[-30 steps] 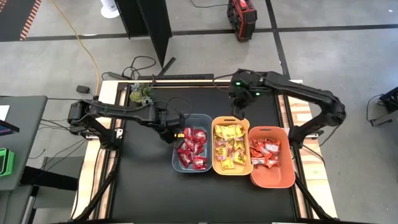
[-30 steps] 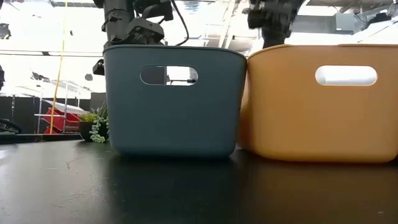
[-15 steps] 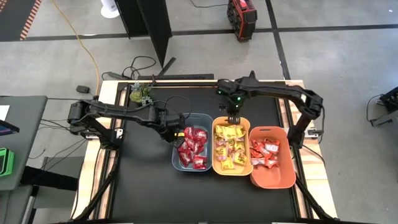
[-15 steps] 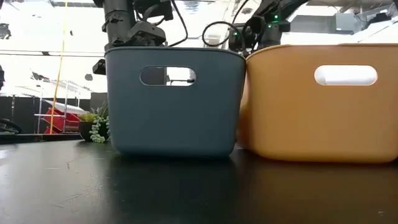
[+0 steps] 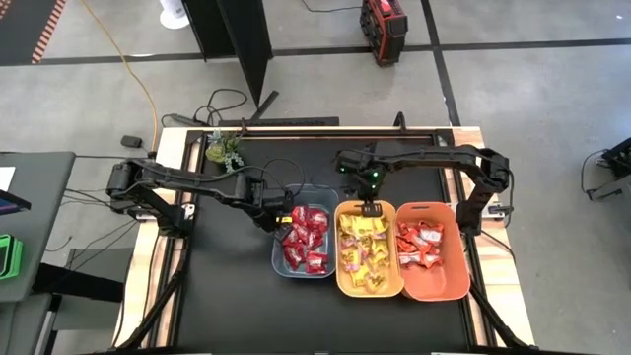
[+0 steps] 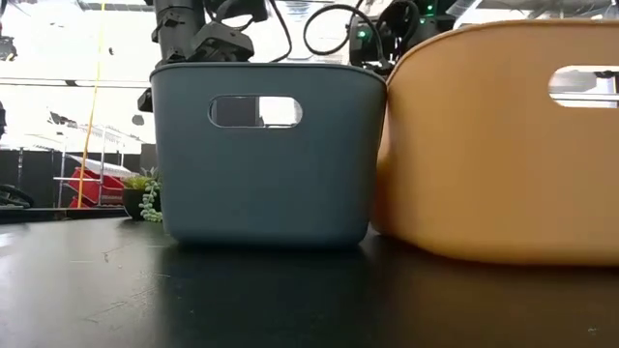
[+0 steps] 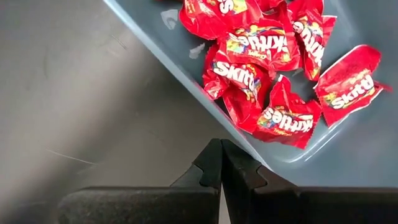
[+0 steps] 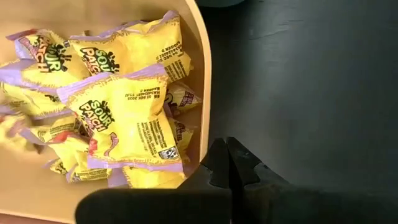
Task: Sort candy
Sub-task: Adjust the bins
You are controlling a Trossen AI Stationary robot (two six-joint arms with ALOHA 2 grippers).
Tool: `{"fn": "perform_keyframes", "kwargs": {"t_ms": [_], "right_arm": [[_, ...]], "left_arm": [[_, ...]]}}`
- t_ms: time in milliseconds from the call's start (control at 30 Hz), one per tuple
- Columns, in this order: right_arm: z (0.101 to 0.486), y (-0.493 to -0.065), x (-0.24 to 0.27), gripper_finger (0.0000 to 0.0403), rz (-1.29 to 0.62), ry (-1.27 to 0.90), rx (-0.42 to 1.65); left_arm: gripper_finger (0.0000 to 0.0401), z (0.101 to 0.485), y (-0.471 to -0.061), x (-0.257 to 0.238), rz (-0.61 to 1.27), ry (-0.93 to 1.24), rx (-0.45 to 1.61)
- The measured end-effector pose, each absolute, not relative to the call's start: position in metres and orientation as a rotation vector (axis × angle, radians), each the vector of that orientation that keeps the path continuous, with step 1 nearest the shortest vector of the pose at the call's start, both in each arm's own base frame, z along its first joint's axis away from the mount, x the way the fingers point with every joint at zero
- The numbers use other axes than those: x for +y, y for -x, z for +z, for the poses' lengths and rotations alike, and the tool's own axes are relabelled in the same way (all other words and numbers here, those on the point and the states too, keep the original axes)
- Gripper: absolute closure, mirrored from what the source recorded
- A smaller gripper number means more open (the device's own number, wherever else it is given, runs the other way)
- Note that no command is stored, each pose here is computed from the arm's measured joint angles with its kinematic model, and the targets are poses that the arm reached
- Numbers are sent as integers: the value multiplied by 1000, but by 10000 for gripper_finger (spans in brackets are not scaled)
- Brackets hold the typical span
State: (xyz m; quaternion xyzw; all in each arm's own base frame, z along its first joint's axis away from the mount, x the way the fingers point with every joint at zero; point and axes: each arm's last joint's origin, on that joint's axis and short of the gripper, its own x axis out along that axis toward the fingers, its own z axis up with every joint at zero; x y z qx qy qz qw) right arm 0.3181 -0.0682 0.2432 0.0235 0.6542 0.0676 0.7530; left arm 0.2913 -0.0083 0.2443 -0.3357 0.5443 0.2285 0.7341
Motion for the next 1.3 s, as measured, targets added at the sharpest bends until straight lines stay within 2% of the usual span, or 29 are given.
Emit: {"fn": "perform_keyframes", "kwargs": {"t_ms": [333, 500, 933, 1167, 1300], "right_arm": [[243, -321, -64, 403, 105, -85, 1414], [245, -329, -76, 403, 50, -67, 1308], [248, -362, -90, 403, 62, 121, 1009], [213, -378, -86, 403, 87, 111, 1077], [212, -379, -76, 403, 111, 121, 1088]], "left_arm": [[401, 244, -290, -24, 446, 741, 1224], [401, 244, -290, -25, 460, 737, 1220], [401, 244, -290, -24, 467, 712, 1214], [401, 244, -290, -23, 475, 716, 1209], [401, 244, -290, -23, 483, 721, 1209]]}}
